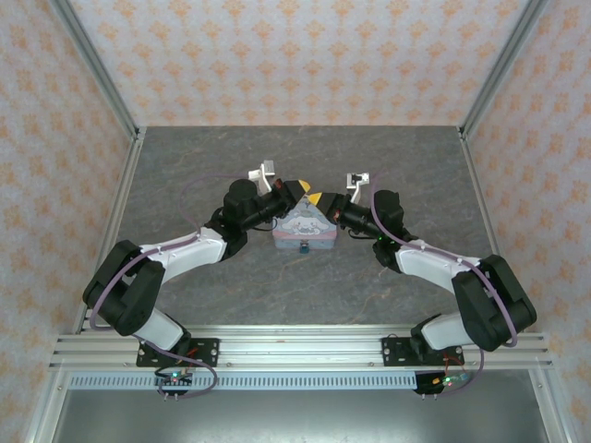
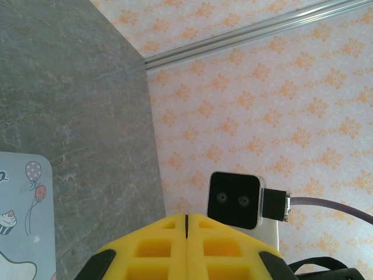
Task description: Unlock the padlock with the key
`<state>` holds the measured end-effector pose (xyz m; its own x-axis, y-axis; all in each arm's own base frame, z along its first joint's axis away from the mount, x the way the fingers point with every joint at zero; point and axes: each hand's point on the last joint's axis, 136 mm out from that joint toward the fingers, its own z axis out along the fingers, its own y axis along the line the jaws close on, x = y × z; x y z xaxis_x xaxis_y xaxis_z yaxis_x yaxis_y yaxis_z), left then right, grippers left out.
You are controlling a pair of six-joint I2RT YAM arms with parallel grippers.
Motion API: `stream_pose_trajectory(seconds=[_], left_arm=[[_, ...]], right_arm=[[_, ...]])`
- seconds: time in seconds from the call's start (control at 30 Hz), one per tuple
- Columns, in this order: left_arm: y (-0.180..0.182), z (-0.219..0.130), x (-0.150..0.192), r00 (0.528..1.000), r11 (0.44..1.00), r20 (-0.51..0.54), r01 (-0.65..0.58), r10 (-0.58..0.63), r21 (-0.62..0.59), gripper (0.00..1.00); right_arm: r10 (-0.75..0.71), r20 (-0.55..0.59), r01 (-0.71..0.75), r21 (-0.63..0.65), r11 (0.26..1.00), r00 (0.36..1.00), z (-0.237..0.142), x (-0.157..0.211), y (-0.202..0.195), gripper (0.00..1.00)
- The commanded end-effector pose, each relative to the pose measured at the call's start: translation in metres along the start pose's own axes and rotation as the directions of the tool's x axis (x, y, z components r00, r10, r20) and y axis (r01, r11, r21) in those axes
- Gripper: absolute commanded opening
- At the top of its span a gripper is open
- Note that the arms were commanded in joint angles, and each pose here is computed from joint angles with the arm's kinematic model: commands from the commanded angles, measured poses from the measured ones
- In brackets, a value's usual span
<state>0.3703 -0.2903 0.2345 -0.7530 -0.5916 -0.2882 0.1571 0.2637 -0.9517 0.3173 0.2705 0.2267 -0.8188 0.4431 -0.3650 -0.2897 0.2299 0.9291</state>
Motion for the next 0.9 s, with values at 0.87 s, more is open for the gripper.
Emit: stream_pose_trajectory(seconds=[0.87], left_arm=[[-0.001, 0.022, 0.008, 0.998, 0.999, -0.054, 0.015, -0.018, -0.052, 0.00]], right_arm=[[-0.055, -0.087, 0.052, -0.036, 0.998, 0.995, -0.006, 0.017, 0.005, 0.00]])
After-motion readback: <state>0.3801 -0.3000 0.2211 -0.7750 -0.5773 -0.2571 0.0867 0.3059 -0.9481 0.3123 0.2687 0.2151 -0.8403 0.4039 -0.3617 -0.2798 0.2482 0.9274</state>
